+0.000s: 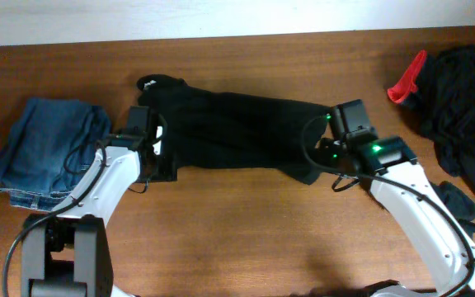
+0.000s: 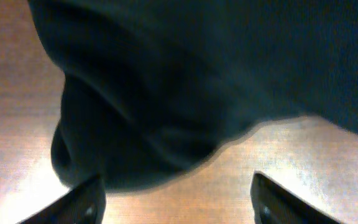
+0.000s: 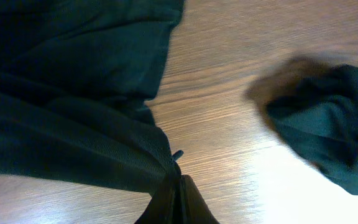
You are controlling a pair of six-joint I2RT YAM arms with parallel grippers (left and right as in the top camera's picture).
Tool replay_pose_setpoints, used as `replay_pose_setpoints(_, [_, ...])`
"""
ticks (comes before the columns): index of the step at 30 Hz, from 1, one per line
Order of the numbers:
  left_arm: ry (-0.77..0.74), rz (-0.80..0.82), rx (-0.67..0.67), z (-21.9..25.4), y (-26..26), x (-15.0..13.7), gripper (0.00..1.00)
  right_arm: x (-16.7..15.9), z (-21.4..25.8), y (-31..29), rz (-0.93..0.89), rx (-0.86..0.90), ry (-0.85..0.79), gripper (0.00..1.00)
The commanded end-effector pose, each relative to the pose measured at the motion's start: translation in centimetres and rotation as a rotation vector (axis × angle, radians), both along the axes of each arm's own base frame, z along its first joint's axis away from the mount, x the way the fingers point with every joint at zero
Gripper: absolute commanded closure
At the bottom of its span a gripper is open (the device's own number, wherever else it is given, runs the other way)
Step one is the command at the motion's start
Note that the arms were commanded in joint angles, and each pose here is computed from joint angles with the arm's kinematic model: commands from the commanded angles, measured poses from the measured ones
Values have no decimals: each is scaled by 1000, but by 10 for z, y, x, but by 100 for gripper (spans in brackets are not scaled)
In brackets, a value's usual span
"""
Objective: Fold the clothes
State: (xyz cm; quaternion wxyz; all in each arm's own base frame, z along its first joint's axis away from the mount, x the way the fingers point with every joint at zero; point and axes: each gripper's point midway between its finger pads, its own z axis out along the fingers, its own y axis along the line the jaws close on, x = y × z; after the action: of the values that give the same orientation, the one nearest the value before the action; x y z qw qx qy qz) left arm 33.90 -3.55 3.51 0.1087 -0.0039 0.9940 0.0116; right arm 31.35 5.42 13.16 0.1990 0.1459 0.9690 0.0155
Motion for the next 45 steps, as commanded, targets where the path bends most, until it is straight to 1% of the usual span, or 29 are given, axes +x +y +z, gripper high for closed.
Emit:
replay_pose_setpoints(1, [-26,3,-28,-10,-4,-1,27,6,17,-18,-43,-40,-39,96])
replay_pose_setpoints(4, [-52,3,-31,-16,-4,1,28,7,21,-18,-43,-40,-44,96])
replay_pose_setpoints(5, [-61,3,-33,-18,-4,2,31,7,21,-18,-43,-39,-45,96])
replay_pose_setpoints(8, [-75,2,-34,-24,-4,1,46,7,21,-18,-43,-39,-45,96])
replay_pose_setpoints(9, [-73,2,-34,-26,-4,0,55,8,21,-18,-44,-39,-45,96])
replay_pose_setpoints(11, [-64,2,-33,-29,-4,-3,76,8,21,-18,-44,-39,-47,96])
replay_pose_setpoints(12, [-58,2,-32,-30,-3,-6,91,8,21,-18,-45,-43,-49,96])
replay_pose_setpoints(13, [-49,2,-31,-31,-3,-8,100,8,22,-19,-37,-49,-50,96])
replay_pose_setpoints(16, [-43,3,-30,-28,-3,-10,100,9,24,-23,-32,-63,-53,96])
replay_pose_setpoints(19, [-82,3,-52,-2,-6,-4,100,12,31,-27,-17,-75,-69,96])
replay_pose_setpoints(22, [-219,-2,-76,64,-9,13,100,17,52,-34,-27,-77,-115,96])
replay_pose_setpoints(25, [-361,-5,-93,126,-10,21,100,20,72,-36,-33,-71,-160,96])
replay_pose_setpoints(26, [-423,-3,-93,153,-9,23,100,20,80,-36,-31,-70,-176,96])
replay_pose_setpoints(27, [-516,0,-95,194,-7,22,100,20,93,-36,-23,-71,-195,96])
replay_pose_setpoints(29, [-614,1,-99,237,-5,17,100,18,105,-36,-16,-72,-213,96])
replay_pose_setpoints(31, [-692,4,-101,269,-2,10,100,15,116,-34,-11,-59,-227,96])
replay_pose_setpoints(34, [-758,6,-107,297,0,-4,100,11,125,-34,-8,-53,-235,96])
replay_pose_setpoints(38, [-816,6,-114,318,1,-14,100,9,134,-35,-4,-56,-259,96])
replay_pose_setpoints(41, [-887,6,-124,349,3,-25,100,6,147,-35,11,-62,-282,96])
replay_pose_setpoints(42, [-948,5,-132,375,4,-35,100,2,159,-36,10,-59,-301,96])
replay_pose_setpoints(44, [-1009,-5,-133,403,5,-44,100,-4,177,-37,9,-55,-331,96])
replay_pose_setpoints(45, [-1071,-16,-130,431,7,-56,100,-10,195,-38,7,-49,-368,96])
